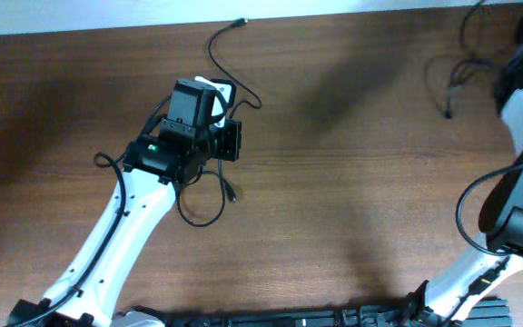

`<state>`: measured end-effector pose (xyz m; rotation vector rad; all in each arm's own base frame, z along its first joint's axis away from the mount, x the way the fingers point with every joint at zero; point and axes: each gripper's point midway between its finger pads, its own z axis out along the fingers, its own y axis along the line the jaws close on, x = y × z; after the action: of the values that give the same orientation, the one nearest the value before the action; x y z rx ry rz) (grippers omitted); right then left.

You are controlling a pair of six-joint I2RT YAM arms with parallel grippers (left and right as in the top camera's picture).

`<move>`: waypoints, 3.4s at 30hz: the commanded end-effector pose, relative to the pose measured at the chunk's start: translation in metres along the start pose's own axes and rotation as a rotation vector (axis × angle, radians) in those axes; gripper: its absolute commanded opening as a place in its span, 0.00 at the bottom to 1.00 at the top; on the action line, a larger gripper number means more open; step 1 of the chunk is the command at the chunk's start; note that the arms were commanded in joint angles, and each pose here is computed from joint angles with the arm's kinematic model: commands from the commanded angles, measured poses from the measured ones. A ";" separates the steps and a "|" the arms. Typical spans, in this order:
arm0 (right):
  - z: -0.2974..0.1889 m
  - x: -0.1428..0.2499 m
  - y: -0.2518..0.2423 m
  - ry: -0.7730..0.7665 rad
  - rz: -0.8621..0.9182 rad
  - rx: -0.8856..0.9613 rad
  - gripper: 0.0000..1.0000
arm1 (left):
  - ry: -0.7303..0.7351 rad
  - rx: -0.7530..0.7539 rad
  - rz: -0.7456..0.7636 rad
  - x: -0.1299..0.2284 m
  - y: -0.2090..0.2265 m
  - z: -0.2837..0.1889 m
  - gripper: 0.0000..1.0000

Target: Untangle cables

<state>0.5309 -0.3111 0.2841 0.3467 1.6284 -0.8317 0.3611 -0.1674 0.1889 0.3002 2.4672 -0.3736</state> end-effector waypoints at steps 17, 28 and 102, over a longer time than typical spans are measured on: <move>-0.030 0.033 0.013 0.375 0.046 -0.134 0.99 | -0.028 0.014 -0.005 -0.007 -0.003 0.001 0.02; -0.320 -0.001 0.188 0.994 0.414 -1.328 0.99 | -0.247 0.266 0.562 -0.026 -0.117 -0.028 0.00; -0.149 0.136 0.222 0.997 0.057 -0.569 0.79 | -0.148 0.601 0.609 0.002 -0.099 -0.034 0.99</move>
<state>0.5303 -0.0762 0.0914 0.4116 2.6644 0.0155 0.3105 -0.2484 0.2316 1.1776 1.9484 -0.8242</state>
